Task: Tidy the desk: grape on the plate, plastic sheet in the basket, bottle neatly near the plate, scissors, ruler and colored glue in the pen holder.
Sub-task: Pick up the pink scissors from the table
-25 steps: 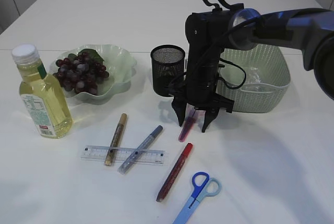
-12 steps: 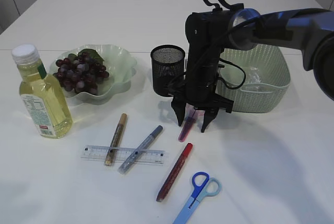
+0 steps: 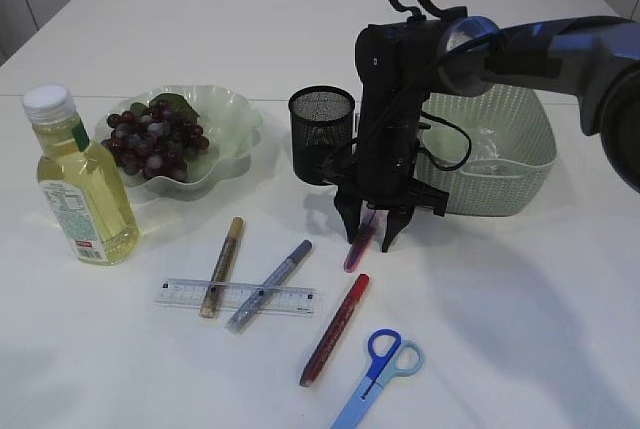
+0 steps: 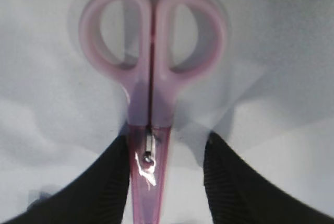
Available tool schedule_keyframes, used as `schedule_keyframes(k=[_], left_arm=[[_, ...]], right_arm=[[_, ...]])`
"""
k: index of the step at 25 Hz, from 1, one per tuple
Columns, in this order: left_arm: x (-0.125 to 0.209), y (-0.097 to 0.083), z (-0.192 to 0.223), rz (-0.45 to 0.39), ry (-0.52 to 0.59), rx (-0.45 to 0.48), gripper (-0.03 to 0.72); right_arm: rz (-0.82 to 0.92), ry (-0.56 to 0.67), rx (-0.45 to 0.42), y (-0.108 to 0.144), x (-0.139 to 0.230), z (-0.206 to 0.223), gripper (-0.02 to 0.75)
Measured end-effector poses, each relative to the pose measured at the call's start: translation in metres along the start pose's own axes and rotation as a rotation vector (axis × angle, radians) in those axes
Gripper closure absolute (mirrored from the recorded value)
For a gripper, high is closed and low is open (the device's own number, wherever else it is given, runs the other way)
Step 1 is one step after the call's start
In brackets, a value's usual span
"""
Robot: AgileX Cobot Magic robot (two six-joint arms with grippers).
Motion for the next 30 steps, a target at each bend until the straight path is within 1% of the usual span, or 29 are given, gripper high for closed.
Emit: schedule_keyframes(k=[6, 11, 17, 21, 30], left_arm=[[0.0, 0.0, 0.0, 0.0, 0.0, 0.0, 0.253], [0.0003, -0.0001, 0.0, 0.0, 0.002, 0.001, 0.253], [0.0001, 0.0, 0.0, 0.0, 0.0, 0.0, 0.253], [0.0004, -0.0002, 0.0, 0.0, 0.002, 0.001, 0.253], [0.0004, -0.0002, 0.0, 0.0, 0.002, 0.001, 0.254]], right_arm=[[-0.004, 0.0, 0.0, 0.0, 0.0, 0.0, 0.395], [-0.004, 0.0, 0.001, -0.0001, -0.0001, 0.0, 0.48], [-0.004, 0.0, 0.001, -0.0001, -0.0001, 0.0, 0.543], [-0.018, 0.0, 0.001, -0.0001, -0.0001, 0.0, 0.556], [-0.075, 0.0, 0.001, -0.0001, -0.0001, 0.0, 0.557]])
Point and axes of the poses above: a point on each arm's last joint axis where the gripper is mounted, z pointing out along that axis toward the gripper, y along the wrist's bending axis when the last joint is at zero, x = y × z, the point moved 9 cm from there along z, pointing out along that axis toward the gripper, and after that the axes turned 3 degrees about -z, right-handed, at the moved point
